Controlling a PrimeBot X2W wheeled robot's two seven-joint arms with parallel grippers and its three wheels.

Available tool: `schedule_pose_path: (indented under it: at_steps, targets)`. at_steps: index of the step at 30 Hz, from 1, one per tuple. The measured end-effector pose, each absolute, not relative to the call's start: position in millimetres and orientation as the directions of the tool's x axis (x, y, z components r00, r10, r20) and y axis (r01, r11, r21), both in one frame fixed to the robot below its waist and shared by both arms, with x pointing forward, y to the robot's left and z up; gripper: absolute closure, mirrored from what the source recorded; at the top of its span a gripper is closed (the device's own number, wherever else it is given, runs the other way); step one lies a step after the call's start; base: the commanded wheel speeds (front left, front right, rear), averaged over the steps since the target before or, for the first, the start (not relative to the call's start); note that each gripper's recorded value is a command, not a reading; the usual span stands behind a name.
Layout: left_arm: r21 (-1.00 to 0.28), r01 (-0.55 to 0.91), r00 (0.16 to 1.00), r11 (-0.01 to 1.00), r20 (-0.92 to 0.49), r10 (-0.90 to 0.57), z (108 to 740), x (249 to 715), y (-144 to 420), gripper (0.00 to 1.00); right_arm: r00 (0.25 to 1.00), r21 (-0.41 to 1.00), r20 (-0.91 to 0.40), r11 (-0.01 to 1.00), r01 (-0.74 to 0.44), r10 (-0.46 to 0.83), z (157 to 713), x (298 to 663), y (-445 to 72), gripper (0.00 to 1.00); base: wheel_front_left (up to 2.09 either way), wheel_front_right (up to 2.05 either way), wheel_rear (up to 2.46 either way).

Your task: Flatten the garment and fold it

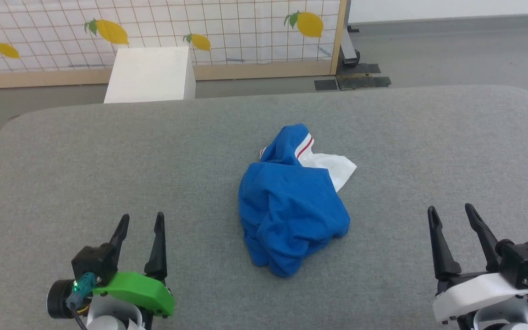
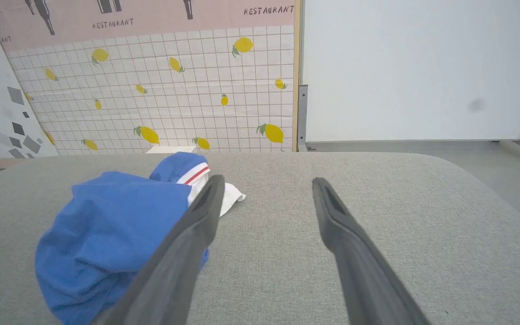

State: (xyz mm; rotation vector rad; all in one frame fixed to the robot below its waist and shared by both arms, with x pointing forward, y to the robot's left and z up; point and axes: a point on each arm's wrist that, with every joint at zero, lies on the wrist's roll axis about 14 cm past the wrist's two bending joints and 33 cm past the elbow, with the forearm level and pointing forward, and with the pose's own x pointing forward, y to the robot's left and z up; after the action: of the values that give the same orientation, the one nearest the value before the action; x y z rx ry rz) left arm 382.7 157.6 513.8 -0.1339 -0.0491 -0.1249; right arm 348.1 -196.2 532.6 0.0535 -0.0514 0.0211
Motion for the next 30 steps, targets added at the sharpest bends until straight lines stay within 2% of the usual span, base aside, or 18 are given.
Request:
schedule_pose_path:
  at_steps: [12, 23, 26, 30]
  targets:
    - [-0.155, 0.103, 0.993, 0.982, 0.072, -0.092, 517.1, 379.3, 163.2, 0.00, 0.999, 0.050, 0.019, 0.998, -0.028, 0.027, 526.9, 351.6, -194.7, 0.00, 0.00, 0.00, 0.00]
    - [-0.183, 0.064, 0.994, 0.981, 0.097, -0.047, 522.8, 393.3, 171.4, 0.00, 0.955, 0.121, -0.279, 0.990, -0.072, 0.104, 478.2, 424.0, -176.1, 0.00, 0.00, 0.00, 0.00]
    - [-0.175, 0.057, 0.993, 0.983, 0.114, -0.037, 527.1, 397.2, 174.1, 0.00, 0.918, 0.136, -0.369, 0.985, -0.103, 0.146, 471.1, 446.5, -171.7, 0.00, 0.00, 0.00, 0.00]
    - [-0.183, 0.041, 0.992, 0.982, 0.128, -0.017, 530.5, 399.0, 178.1, 0.00, 0.828, 0.145, -0.519, 0.977, -0.157, 0.210, 456.8, 468.1, -160.2, 0.00, 0.00, 0.00, 0.00]
